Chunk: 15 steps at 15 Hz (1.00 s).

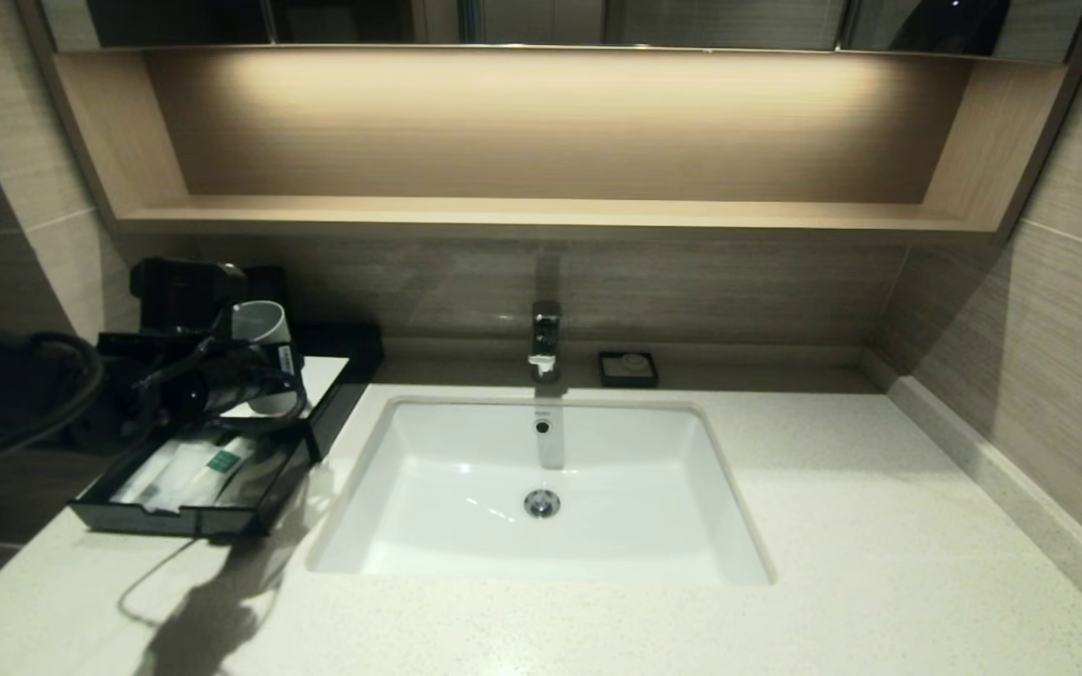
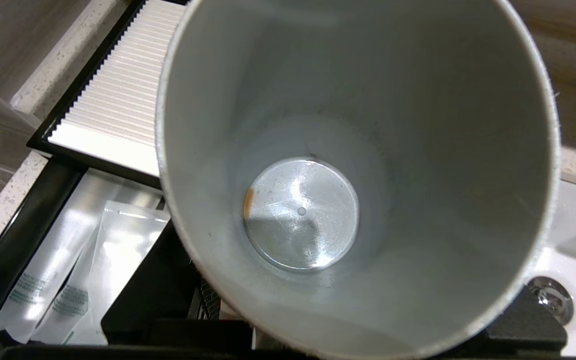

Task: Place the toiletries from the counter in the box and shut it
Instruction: Place the cup on the storage box

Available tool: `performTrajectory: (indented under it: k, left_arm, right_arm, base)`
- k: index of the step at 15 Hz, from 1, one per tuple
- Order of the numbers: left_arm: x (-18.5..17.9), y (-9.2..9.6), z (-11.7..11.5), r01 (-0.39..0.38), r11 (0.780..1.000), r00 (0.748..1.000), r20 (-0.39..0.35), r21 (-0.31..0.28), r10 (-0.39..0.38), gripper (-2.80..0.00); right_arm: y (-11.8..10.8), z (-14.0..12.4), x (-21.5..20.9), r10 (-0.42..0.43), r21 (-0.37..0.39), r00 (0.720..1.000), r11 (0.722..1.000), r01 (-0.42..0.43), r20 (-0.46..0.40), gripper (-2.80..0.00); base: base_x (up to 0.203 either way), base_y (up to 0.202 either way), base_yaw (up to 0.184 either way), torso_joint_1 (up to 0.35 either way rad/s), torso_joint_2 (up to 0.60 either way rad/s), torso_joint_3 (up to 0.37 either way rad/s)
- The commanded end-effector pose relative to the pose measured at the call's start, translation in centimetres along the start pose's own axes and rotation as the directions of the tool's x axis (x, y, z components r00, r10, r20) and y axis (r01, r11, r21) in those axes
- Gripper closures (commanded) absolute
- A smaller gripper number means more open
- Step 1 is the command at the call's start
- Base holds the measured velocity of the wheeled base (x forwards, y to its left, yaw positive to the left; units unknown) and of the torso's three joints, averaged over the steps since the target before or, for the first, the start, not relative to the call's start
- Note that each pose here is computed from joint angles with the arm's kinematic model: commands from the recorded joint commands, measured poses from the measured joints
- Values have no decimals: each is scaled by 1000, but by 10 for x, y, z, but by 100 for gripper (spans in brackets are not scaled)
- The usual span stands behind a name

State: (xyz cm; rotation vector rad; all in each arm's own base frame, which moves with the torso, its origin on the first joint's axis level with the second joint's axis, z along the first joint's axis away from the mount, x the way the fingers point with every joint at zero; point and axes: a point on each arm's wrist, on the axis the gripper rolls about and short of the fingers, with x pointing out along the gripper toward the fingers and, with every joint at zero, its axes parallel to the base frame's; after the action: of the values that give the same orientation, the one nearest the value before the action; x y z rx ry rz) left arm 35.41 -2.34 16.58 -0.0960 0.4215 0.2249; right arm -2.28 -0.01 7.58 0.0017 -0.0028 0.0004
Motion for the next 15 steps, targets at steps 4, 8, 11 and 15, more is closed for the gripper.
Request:
performTrajectory:
  k: [4,8,11,15]
  left_arm:
    - [17,-1,-2,-13,1000,1000,-8,21,13,0]
    - [26,1,-2,-22,1000,1000,-9,16,22,0]
    - [31,2,0,-26,1000,1000,-6,12,26,0]
    - [37,5,7,-16,1000,1000,11,-2,16,0]
  right_arm:
    - [0,0,0,1,0,1000,1000,-1,-1,0]
    - [0,0,0,1,0,1000,1000,-1,0,0]
    - [0,0,0,0,0,1000,1000,0,0,0]
    - [0,0,0,1,0,1000,1000,-1,-1,0]
  base:
    - [0,0,0,0,0,0]
    - [0,0,0,0,0,0]
    - [0,0,0,0,0,0]
    - [0,0,0,0,0,0]
